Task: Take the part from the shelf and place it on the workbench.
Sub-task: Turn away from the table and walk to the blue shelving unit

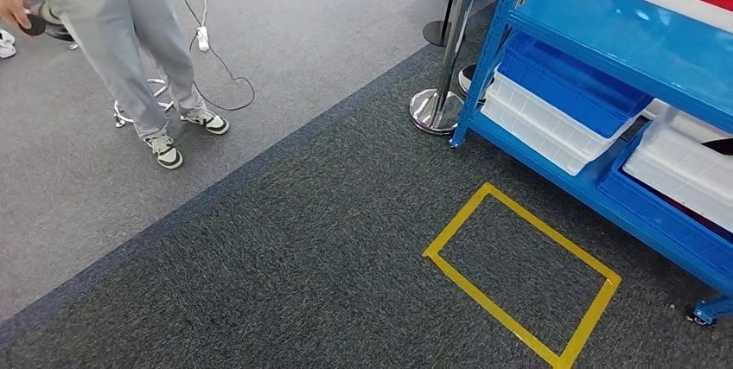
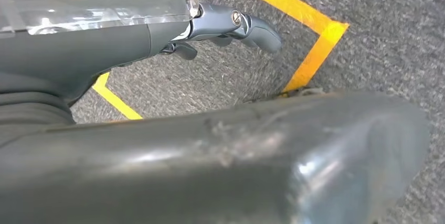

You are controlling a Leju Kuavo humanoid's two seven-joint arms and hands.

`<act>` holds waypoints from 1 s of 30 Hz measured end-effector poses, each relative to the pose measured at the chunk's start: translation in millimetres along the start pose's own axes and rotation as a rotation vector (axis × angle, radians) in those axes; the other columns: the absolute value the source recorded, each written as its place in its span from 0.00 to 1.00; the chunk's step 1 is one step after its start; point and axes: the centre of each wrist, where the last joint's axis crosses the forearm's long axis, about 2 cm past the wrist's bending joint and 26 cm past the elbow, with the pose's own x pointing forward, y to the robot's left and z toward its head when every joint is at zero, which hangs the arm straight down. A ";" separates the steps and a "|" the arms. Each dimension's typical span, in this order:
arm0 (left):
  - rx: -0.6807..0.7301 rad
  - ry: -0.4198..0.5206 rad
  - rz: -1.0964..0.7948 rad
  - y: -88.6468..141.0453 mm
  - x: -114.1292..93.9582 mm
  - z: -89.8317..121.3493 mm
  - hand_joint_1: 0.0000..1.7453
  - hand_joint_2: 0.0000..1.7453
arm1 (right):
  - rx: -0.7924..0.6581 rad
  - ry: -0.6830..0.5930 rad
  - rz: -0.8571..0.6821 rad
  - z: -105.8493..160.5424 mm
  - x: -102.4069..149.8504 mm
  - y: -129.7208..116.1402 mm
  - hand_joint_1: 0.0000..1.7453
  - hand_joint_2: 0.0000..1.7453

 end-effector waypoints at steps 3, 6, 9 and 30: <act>-0.024 -0.002 0.012 -2.2 1.0 -0.1 0.00 0.00 | -0.008 -0.002 -0.008 -0.9 -0.7 -3.0 0.00 0.00; -0.048 -0.008 0.020 -5.7 3.3 -0.3 0.00 0.25 | -0.016 -0.010 -0.022 -2.0 0.3 -7.1 0.00 0.00; -0.064 -0.043 0.025 -8.7 6.9 -1.1 0.00 0.50 | -0.021 -0.004 -0.031 -2.8 1.1 -9.9 0.00 0.00; 0.014 0.011 0.084 1.0 5.1 -2.1 0.00 0.00 | 0.033 0.016 -0.013 -0.1 10.6 -1.0 0.00 0.00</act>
